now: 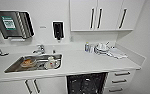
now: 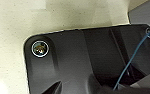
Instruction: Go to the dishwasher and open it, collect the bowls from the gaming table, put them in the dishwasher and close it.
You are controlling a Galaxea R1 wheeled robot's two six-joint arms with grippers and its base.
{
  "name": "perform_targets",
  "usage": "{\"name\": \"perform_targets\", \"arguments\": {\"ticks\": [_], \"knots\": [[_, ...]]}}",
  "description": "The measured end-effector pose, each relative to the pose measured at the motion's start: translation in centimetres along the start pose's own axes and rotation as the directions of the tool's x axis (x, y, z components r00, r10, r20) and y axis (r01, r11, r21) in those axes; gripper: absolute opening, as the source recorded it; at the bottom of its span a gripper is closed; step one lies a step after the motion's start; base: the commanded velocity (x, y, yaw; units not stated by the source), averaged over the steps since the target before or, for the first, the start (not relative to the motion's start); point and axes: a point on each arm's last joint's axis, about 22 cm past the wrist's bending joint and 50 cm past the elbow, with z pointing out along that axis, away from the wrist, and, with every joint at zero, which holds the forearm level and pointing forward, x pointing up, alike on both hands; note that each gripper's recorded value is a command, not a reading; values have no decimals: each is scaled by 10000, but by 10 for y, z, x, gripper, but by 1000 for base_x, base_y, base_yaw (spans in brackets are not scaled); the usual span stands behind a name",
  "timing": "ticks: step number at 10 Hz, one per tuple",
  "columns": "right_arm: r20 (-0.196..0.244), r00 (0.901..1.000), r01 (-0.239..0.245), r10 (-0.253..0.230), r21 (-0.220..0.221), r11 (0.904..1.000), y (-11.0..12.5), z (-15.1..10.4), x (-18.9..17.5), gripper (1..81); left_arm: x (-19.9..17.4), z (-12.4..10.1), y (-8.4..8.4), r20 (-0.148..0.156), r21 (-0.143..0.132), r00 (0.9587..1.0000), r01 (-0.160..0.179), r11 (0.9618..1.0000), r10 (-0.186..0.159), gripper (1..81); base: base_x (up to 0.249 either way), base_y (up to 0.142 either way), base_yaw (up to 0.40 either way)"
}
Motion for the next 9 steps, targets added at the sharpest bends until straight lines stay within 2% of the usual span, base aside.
{"name": "perform_targets", "arguments": {"ticks": [6, 9], "knots": [[-489, 9986, 196, -191, 101, 9998, -12, -35, -6, 811, -3, -39, 13, -451, 79, 9988, -176, 9998, 180, 811, 0, 0, 0], [-345, 9993, 146, -143, 88, 9999, -14, -49, -24, 811, -20, -51, 20, -322, 55, 9994, -122, 9999, 124, 811, 0, 0, 0]]}}
